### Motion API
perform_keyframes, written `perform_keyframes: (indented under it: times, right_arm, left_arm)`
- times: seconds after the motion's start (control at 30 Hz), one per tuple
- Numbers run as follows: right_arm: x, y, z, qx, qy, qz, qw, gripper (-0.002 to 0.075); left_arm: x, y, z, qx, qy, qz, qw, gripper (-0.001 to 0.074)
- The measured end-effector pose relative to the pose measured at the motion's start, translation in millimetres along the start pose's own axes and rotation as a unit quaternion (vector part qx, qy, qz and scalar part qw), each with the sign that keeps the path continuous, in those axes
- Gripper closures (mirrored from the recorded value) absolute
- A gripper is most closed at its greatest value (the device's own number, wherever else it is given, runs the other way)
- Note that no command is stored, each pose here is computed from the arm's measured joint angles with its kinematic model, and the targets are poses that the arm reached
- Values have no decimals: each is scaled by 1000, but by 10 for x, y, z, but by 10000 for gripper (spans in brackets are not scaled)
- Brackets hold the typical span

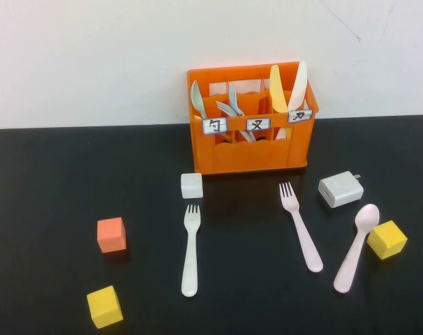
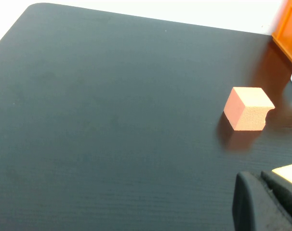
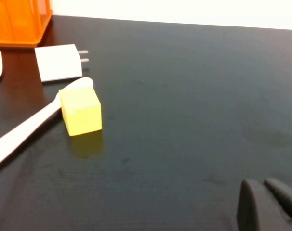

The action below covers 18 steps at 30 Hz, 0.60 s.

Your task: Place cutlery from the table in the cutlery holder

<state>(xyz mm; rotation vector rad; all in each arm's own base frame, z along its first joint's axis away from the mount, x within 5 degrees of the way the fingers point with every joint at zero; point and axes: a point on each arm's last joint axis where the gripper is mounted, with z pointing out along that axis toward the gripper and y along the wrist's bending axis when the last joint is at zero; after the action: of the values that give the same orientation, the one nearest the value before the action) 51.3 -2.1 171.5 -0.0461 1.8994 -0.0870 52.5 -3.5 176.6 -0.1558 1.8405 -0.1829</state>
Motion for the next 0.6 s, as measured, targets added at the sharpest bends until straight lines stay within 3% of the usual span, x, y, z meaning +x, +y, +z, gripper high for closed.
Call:
perform_keyframes:
  times: [0.6]
  right_arm:
    - [-9, -20, 4, 12, -9, -26, 1000, 728]
  left_arm:
    - [-49, -5, 4, 4, -34, 0, 999, 738]
